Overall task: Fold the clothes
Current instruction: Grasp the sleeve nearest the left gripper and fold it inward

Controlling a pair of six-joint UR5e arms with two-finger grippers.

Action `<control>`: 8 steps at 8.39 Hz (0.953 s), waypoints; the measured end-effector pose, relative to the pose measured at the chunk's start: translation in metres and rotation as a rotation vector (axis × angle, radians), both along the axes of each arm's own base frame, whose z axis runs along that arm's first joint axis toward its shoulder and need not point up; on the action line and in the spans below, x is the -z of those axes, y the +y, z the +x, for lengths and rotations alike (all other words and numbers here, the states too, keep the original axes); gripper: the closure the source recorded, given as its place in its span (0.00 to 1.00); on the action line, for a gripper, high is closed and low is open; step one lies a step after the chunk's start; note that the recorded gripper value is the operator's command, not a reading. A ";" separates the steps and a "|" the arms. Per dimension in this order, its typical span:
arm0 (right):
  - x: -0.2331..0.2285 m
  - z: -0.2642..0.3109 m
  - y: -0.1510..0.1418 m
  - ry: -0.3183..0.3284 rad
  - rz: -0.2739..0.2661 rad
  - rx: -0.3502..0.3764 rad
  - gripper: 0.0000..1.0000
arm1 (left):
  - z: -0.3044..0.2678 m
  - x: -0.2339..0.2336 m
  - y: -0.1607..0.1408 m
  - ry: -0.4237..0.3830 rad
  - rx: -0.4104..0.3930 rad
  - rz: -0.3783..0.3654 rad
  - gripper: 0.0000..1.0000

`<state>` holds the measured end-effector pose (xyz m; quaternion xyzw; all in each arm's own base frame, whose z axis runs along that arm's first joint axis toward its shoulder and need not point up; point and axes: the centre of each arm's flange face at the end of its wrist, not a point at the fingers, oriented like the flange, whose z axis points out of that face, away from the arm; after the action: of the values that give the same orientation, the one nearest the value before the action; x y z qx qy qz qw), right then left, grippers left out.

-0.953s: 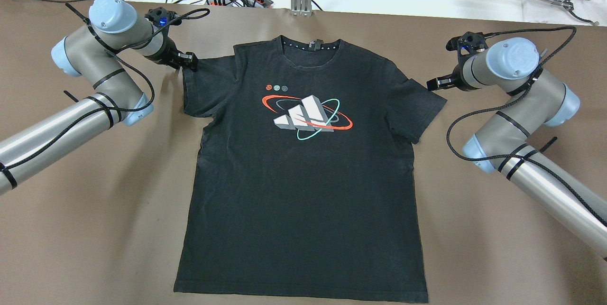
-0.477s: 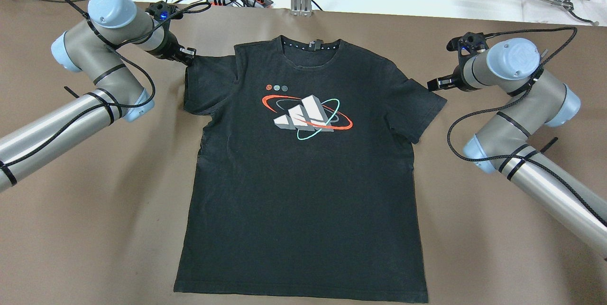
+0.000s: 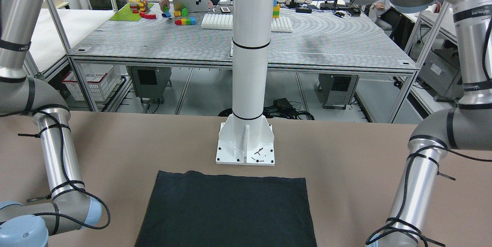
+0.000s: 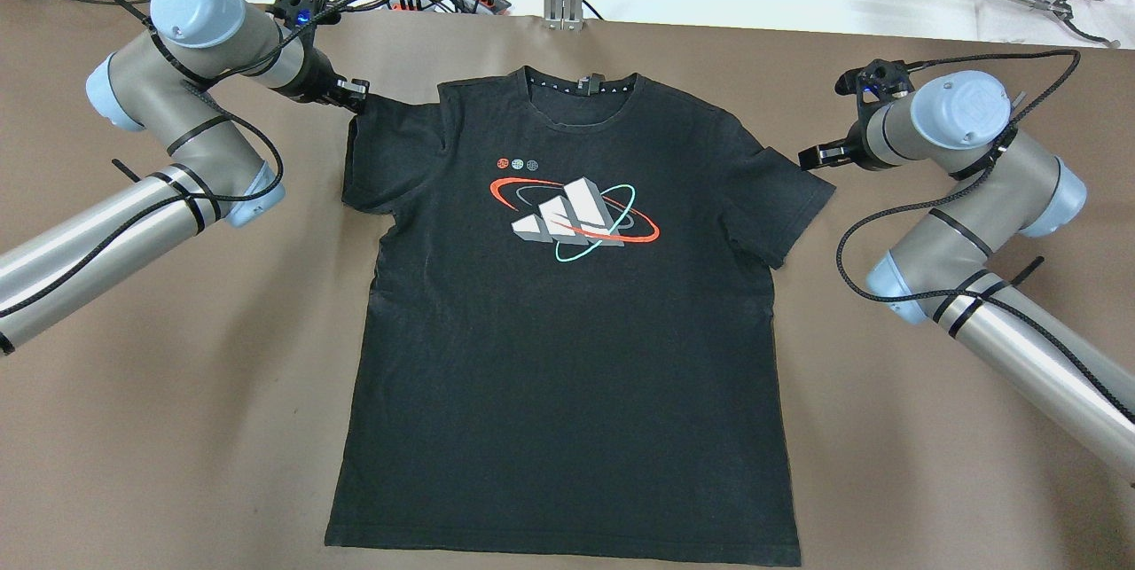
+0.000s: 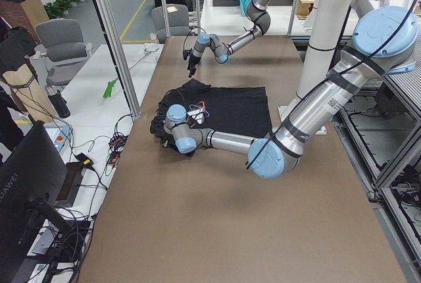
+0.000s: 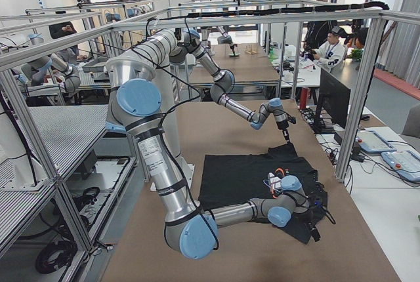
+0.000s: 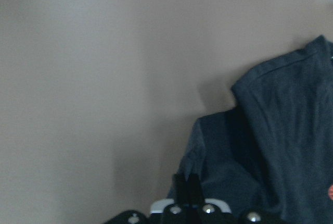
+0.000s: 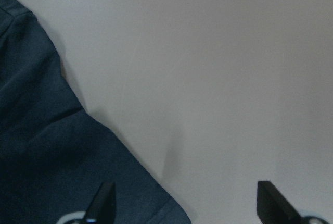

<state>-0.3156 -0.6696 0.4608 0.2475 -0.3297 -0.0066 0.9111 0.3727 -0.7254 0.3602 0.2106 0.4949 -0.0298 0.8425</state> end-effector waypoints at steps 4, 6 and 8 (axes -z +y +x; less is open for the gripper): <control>0.001 0.001 0.000 -0.002 0.002 -0.001 0.05 | 0.061 0.110 0.044 0.187 0.078 -0.102 1.00; 0.000 0.001 0.001 -0.003 0.003 -0.002 0.05 | 0.122 0.172 0.067 0.172 0.120 -0.127 0.86; -0.001 0.000 0.001 -0.003 0.003 -0.002 0.05 | 0.164 0.185 0.087 0.131 0.148 -0.113 0.06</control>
<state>-0.3154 -0.6681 0.4616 0.2491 -0.3306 -0.0056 0.9103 0.5372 -0.6381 0.1747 0.1963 0.5294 -0.1336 0.8145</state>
